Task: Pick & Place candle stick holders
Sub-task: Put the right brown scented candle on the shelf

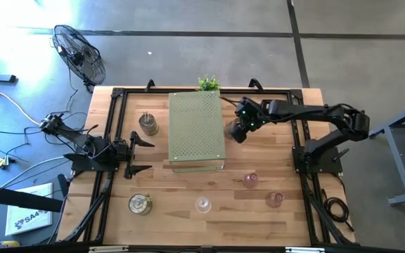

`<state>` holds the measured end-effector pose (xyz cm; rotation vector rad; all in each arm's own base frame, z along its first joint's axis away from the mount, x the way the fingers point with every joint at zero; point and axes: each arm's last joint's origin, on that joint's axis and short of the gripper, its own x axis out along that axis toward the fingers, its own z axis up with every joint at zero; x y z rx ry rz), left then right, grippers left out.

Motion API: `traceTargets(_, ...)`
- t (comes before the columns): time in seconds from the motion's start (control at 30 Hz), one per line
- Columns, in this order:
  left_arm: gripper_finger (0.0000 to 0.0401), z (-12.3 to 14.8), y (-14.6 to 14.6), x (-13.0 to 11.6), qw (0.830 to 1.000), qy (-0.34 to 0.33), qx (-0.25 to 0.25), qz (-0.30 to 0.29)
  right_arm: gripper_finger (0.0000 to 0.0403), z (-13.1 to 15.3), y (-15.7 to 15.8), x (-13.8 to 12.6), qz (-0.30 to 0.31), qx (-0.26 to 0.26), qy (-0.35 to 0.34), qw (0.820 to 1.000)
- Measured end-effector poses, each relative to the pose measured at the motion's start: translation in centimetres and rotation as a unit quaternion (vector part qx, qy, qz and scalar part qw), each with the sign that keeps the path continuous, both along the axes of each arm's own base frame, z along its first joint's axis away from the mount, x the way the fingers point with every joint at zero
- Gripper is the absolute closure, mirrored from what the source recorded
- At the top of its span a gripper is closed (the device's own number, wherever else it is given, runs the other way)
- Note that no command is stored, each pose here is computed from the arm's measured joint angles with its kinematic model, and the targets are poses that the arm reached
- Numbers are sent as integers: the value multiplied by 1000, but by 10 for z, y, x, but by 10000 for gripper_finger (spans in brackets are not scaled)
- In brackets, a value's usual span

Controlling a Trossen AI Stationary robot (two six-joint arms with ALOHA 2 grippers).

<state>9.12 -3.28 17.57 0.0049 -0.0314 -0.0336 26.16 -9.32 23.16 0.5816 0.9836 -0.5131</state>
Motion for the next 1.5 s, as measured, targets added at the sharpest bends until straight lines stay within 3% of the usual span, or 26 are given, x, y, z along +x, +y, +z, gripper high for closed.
traceTargets(0.7, 13, 0, 0, 0, 1000, 0, 0, 0, 61, 53, 32, -11, 53, -126, -79, 988)
traceTargets(1.07, 13, 0, 0, 0, 1000, 0, 0, 0, 62, 97, 82, -35, 77, -261, -167, 948)
traceTargets(1.3, 13, 0, 0, 0, 1000, 0, 0, 0, 62, 116, 108, -40, 139, -303, -237, 913)
traceTargets(1.5, 13, 0, 0, 0, 1000, 0, 0, 0, 62, 124, 125, -30, 180, -339, -285, 878)
